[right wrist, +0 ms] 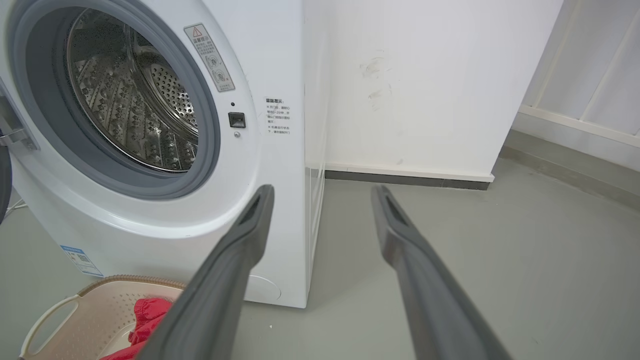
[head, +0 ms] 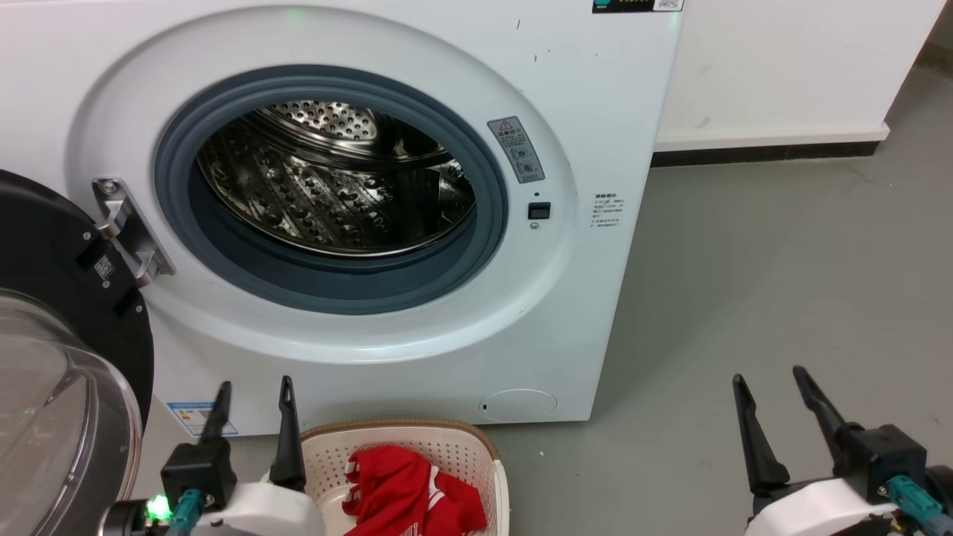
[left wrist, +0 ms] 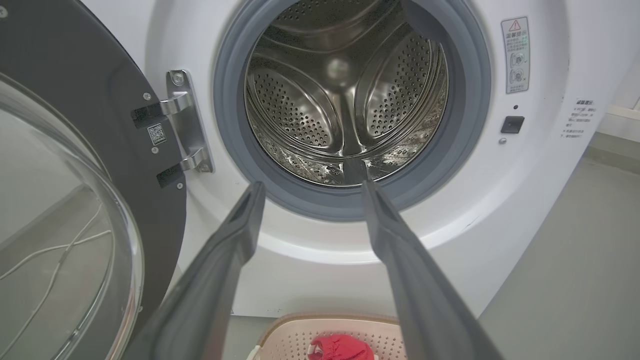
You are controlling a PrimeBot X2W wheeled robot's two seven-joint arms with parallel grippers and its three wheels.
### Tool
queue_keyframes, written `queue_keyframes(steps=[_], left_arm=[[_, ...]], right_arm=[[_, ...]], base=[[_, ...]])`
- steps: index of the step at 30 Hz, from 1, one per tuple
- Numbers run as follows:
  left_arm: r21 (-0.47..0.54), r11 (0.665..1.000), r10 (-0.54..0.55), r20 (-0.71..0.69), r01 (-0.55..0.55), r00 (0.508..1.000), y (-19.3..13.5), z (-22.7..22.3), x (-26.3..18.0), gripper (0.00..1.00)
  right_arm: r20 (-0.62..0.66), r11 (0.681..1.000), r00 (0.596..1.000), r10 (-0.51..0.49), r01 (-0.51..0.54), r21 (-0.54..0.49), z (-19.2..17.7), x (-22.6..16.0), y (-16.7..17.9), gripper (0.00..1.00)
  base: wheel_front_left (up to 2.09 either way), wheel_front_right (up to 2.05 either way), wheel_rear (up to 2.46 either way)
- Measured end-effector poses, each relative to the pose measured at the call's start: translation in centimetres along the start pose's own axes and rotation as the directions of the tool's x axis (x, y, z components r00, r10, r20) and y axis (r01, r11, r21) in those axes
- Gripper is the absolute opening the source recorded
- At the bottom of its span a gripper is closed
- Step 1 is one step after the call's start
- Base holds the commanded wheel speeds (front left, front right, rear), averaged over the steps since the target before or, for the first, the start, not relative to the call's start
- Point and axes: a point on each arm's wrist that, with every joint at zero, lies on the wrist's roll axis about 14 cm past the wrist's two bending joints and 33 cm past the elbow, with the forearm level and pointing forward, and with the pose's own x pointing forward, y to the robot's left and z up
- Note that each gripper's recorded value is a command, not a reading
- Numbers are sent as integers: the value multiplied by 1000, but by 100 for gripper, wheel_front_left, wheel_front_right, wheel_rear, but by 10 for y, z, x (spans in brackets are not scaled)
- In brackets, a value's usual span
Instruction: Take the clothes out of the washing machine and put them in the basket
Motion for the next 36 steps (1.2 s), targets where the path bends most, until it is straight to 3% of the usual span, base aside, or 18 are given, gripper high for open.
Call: queue_keyframes(steps=[1,5,17,36], left_arm=[[-1,1000,0,-5,0,1000,0,-1,0,0],[-21,1000,11,-72,-12,997,1,-21,-8,0],[-252,965,32,-143,-68,989,9,-33,-7,0],[-546,829,24,-186,-123,982,12,-38,-2,0]], right_arm=[[-5,1000,1000,1,-1,0,-2,0,0,0],[-51,1000,999,2,-1,21,-17,-5,2,0],[-56,961,998,-3,18,276,-23,-1,0,0],[-54,816,998,-12,41,577,-26,10,-4,0]], base=[[0,0,0],[0,0,0],[0,0,0],[0,0,0]])
